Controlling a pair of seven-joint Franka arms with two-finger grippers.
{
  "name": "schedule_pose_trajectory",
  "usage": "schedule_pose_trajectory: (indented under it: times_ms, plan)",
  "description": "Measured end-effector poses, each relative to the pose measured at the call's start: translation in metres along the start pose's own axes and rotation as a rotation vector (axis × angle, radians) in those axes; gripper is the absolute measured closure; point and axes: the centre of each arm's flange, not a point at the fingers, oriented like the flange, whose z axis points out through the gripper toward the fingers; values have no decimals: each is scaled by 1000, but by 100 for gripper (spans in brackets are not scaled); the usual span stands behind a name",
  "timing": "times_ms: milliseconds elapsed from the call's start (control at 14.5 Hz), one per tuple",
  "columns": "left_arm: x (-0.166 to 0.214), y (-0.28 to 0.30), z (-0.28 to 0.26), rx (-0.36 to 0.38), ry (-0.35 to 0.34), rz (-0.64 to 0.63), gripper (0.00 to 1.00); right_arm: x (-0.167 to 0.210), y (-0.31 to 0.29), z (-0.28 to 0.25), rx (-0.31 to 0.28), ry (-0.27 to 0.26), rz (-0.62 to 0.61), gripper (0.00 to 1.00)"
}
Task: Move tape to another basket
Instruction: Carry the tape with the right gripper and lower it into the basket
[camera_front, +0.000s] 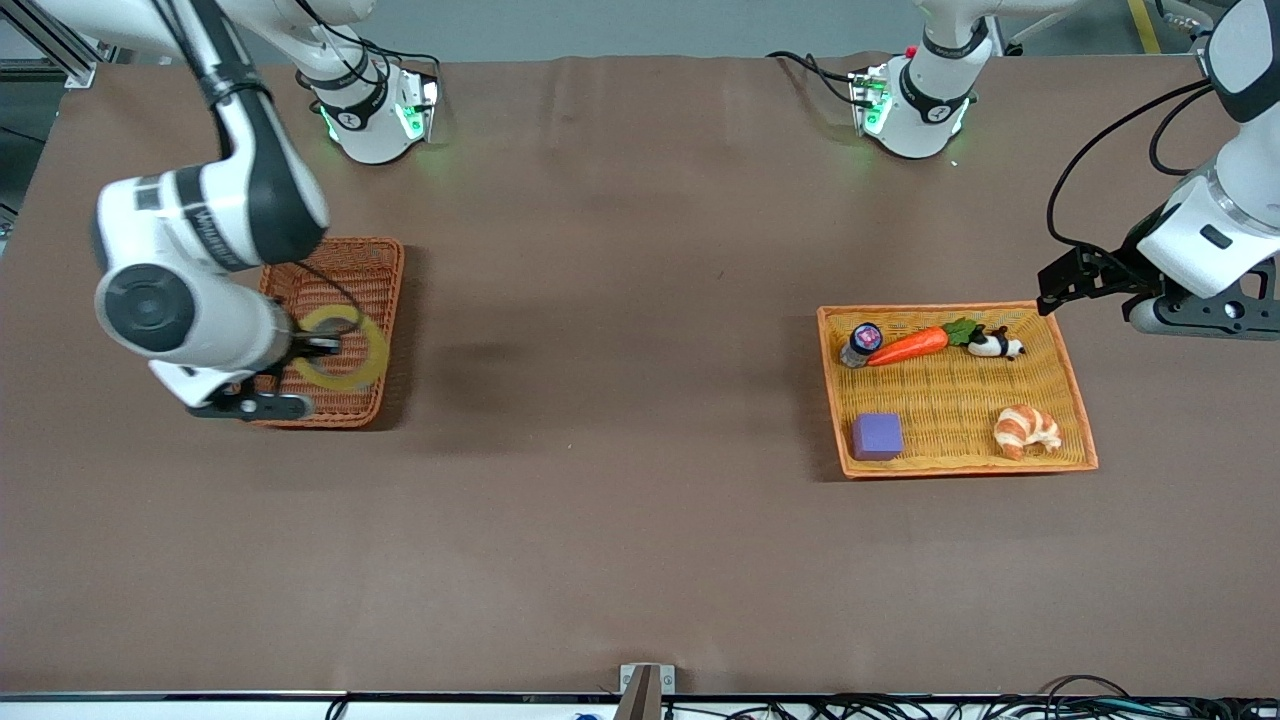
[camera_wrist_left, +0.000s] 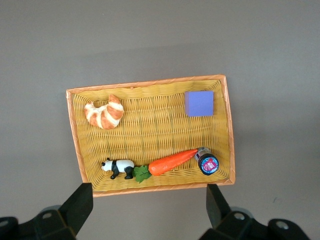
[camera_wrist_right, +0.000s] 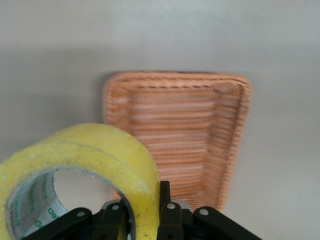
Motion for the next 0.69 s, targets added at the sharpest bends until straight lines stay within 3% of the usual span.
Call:
schedule_pose_trajectory:
  times_ms: [206,688]
  plan:
    - [0,0,-1,0,3,-6,0,-2,50,44,7,4,-38,78]
    - [1,-2,-2,1,5,-10,0,-58,86,176,48,138,-50,78]
